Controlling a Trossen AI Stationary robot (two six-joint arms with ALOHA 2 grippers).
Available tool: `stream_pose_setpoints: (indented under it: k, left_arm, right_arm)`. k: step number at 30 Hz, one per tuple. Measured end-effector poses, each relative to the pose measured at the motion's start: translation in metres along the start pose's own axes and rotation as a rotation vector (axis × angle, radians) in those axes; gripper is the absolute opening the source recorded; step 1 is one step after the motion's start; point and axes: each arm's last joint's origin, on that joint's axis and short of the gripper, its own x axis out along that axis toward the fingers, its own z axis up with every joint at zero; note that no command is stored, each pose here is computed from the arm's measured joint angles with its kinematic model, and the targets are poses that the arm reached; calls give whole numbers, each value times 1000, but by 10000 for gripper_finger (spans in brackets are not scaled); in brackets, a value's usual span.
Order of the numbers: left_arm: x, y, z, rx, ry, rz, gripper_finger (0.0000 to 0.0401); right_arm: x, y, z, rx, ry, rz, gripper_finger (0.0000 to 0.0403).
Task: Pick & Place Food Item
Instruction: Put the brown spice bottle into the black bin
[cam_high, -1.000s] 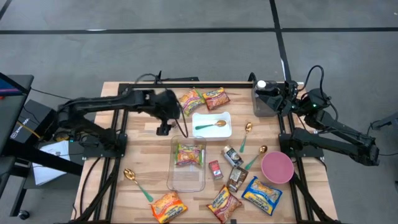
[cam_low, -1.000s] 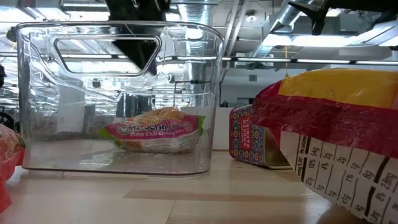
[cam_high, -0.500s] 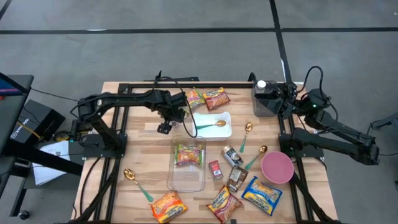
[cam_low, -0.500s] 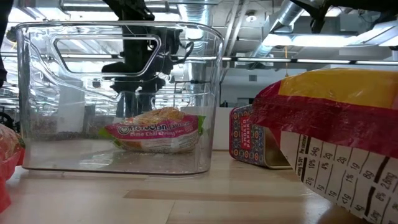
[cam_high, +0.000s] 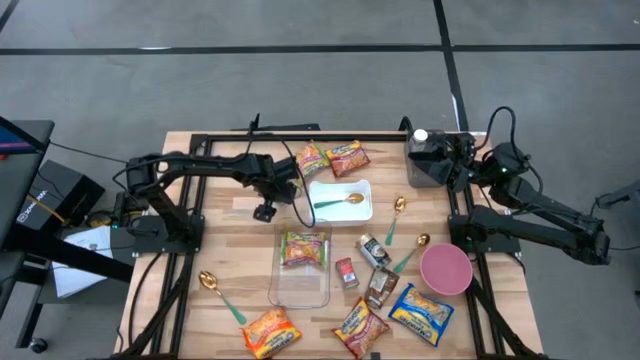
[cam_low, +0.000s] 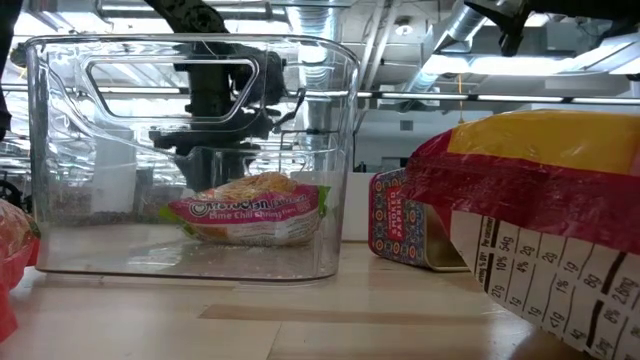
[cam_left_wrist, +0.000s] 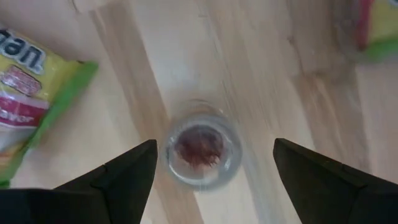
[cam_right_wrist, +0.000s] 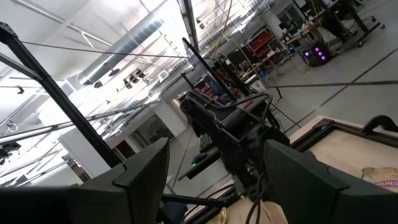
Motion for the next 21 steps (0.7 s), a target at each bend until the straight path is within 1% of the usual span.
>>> stream_pose_setpoints:
  k: [3,8,11,16,21]
  left_arm:
    - [5,-1,-1,-25,-19,18,315]
    - [9,-1,-1,-31,-36,32,314]
    - [9,-1,-2,-41,-35,31,303]
    - [9,-1,-2,-48,-35,31,271]
    - [9,-1,-2,-95,-35,30,214]
  right_arm:
    - [0,0,0,-1,0,0,255]
    - [0,0,0,-1,-1,0,255]
    - [0,0,0,-1,-1,1,255]
    - [0,0,0,-1,-2,1,255]
    - [0,0,0,-1,-2,1,255]
